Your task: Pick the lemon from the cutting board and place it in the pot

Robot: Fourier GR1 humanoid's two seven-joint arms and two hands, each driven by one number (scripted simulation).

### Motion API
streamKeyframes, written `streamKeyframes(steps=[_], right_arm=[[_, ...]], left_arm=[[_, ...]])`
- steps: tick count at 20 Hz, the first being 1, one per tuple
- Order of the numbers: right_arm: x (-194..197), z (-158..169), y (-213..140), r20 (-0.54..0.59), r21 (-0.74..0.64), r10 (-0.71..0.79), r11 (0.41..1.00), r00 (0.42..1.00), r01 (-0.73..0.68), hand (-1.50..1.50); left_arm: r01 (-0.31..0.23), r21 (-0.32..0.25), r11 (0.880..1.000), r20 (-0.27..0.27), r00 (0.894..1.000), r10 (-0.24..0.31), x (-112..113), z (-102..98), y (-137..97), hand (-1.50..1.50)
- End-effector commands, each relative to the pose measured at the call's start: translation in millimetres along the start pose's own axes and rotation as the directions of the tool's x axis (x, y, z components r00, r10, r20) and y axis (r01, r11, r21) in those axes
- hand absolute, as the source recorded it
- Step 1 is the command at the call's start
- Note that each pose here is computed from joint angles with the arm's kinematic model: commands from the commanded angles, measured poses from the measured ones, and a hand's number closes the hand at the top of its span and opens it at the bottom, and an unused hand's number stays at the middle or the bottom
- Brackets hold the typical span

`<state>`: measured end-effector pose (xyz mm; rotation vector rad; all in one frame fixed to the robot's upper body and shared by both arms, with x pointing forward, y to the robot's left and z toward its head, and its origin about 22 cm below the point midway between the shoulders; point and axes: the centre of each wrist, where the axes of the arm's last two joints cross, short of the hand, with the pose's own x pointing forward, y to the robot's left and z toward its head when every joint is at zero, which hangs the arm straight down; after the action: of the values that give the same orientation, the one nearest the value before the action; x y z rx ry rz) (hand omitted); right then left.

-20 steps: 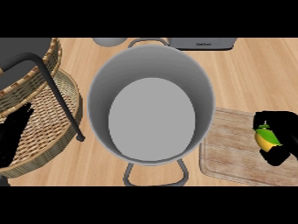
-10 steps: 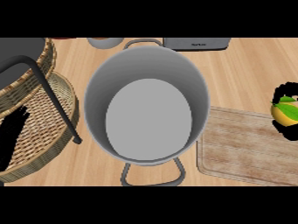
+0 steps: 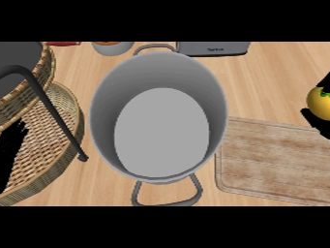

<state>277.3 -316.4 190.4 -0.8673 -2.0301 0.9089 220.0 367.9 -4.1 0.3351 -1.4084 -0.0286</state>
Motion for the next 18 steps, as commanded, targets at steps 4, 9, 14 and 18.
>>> streamKeyframes(steps=[4, 9, 14, 18], right_arm=[[57.8, -18.7, -34.7, 0.095, 0.037, -0.063, 0.998, 0.993, 0.059, 1.50], [101.9, -25.6, -38.1, 0.075, 0.102, -0.092, 0.991, 0.993, 0.084, 1.50], [119.2, -44.5, -27.1, -0.019, 0.163, -0.078, 0.983, 0.997, 0.080, 1.50], [129.1, -56.1, -4.0, -0.044, 0.223, -0.088, 0.970, 0.995, 0.095, 1.50]], left_arm=[[0.174, 0.106, 0.979, -0.178, 0.972, -0.153, 9.5, -15.1, -4.6, 0.00], [0.174, 0.065, 0.983, -0.200, 0.967, -0.158, 11.4, -15.1, 0.0, 0.00], [0.162, 0.036, 0.986, -0.160, 0.975, -0.155, 20.5, -22.7, -19.1, 0.00], [0.172, 0.027, 0.985, -0.158, 0.973, -0.166, 18.4, -23.2, -22.8, 0.00]])
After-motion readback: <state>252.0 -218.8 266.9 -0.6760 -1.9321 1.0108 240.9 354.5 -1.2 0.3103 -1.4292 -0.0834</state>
